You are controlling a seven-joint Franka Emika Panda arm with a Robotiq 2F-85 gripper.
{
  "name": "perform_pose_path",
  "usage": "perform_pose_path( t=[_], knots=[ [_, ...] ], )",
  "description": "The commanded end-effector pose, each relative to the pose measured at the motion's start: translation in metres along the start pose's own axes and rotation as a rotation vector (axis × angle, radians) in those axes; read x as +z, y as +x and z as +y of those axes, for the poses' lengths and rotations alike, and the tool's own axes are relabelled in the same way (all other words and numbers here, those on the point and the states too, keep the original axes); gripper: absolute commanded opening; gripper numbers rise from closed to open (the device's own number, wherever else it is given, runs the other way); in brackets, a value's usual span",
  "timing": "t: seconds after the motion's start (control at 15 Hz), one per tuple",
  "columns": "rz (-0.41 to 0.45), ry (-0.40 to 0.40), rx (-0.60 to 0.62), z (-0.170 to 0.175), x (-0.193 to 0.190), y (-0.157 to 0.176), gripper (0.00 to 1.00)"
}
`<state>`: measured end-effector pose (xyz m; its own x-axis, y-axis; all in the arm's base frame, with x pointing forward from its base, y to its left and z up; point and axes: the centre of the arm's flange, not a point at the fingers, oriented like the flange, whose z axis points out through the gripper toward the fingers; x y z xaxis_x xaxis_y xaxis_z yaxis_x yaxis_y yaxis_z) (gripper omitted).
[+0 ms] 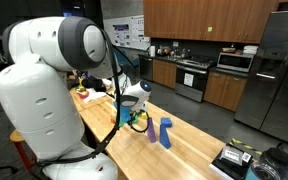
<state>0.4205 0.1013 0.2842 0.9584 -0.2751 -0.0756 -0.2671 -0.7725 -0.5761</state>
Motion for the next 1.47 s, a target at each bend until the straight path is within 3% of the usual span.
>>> perform_pose_path(
  t=[0.0,0.6,1.13,1.4],
  knots=[
    [0.001,0.006,-0.035,0.0,-0.012,-0.016,0.21],
    [0.021,-0.01,-0.045,0.009,-0.012,-0.035,0.21],
    [0.212,-0.092,0.009,0.008,-0.003,-0.051,0.21],
    [0.103,-0.048,-0.041,0.003,0.002,-0.058,0.21]
  ],
)
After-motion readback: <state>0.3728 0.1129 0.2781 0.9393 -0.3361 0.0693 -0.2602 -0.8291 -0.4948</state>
